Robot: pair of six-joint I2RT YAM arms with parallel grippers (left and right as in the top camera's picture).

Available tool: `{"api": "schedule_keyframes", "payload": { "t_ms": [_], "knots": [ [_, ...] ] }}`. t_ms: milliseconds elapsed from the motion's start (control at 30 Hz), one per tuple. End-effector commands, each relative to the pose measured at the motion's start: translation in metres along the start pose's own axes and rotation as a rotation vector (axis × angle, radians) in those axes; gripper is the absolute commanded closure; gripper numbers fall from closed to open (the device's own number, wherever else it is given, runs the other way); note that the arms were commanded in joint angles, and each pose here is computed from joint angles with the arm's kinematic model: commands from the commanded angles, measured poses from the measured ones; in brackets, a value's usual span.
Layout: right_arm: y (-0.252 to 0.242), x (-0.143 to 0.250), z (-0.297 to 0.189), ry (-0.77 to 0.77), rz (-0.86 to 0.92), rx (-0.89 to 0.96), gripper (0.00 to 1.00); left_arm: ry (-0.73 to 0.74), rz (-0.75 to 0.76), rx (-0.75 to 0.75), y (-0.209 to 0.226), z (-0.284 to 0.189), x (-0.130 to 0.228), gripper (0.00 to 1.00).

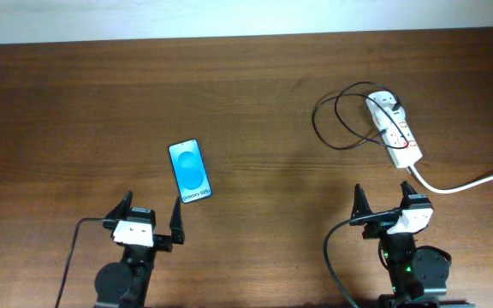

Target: Plug charger to phone and switch on socket

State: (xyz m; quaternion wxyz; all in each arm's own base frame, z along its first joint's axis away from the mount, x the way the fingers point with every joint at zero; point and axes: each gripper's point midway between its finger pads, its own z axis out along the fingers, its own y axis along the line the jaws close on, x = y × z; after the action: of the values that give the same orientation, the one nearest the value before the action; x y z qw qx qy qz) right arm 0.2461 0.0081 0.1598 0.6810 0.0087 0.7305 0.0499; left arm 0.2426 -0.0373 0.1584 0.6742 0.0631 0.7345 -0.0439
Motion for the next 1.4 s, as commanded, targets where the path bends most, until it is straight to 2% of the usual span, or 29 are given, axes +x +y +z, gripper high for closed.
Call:
{"api": "schedule_keyframes", "payload": {
  "t_ms": [0, 233, 400, 700, 933, 1367],
  "knots": [
    [0.001, 0.003, 0.000, 0.006, 0.004, -0.004, 0.02, 0.010, 0.017, 0.015, -0.002, -0.002, 0.000, 0.01],
    [0.001, 0.003, 0.000, 0.006, 0.004, -0.004, 0.02, 0.129, -0.041, 0.031, -0.004, -0.024, -0.022, 0.01],
    [0.001, 0.003, 0.000, 0.006, 0.004, -0.004, 0.02, 0.155, -0.041, 0.033, -0.004, -0.034, -0.061, 0.01],
    [0.001, 0.003, 0.000, 0.006, 0.004, -0.004, 0.02, 0.272, -0.043, 0.033, -0.003, -0.022, -0.092, 0.01],
    [0.001, 0.003, 0.000, 0.006, 0.004, -0.004, 0.02, 0.416, -0.046, 0.040, -0.005, -0.008, -0.093, 0.01],
    [0.001, 0.003, 0.000, 0.006, 0.004, -0.004, 0.02, 0.455, -0.049, 0.049, -0.006, -0.001, -0.094, 0.01]
  ]
}}
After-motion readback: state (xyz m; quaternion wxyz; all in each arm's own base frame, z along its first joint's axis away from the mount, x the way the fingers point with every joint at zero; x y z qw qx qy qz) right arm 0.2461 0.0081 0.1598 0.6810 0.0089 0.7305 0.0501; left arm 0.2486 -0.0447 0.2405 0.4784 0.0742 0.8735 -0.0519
